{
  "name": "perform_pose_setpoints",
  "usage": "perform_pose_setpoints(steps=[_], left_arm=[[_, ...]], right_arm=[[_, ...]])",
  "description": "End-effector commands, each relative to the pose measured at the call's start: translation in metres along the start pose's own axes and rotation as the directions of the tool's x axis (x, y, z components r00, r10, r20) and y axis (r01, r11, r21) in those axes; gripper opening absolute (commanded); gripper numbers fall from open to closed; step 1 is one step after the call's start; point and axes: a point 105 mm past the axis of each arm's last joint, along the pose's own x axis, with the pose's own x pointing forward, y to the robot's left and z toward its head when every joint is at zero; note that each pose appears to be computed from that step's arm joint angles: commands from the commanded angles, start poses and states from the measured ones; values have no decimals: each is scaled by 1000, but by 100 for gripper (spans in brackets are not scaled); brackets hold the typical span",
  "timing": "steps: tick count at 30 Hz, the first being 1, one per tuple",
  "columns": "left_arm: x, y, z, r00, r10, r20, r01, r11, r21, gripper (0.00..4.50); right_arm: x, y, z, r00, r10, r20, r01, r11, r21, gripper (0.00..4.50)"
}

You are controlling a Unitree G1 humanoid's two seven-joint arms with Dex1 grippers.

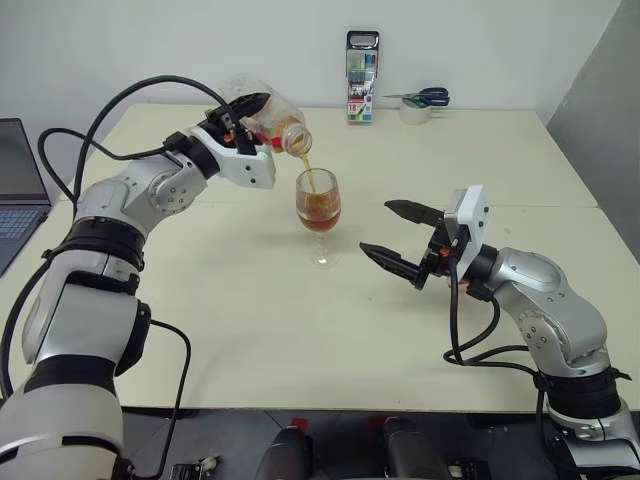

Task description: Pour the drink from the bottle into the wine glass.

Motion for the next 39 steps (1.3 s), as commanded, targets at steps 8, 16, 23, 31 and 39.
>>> perform_pose_setpoints(steps=[8, 16, 23, 31, 39], left_arm=[[5, 25, 0, 998, 64, 16, -64, 997, 45, 169], [8, 22, 3, 998, 64, 21, -64, 998, 11, 169], [8, 12, 10, 998, 46, 34, -43, 997, -70, 169], [4, 0, 2, 999, 29, -46, -41, 962, -269, 169], [-3, -8, -6, 984, 13, -176, -117, 798, -591, 169]], right_arm=[[3, 13, 14, 998, 37, 42, -36, 999, -10, 450], [5, 17, 10, 998, 33, 47, -33, 999, 5, 450], [8, 22, 9, 998, 23, 63, -24, 1000, 15, 450], [13, 24, 12, 996, 9, 86, -10, 1000, 11, 450], [20, 30, 18, 995, 42, 94, -41, 999, -10, 450]])
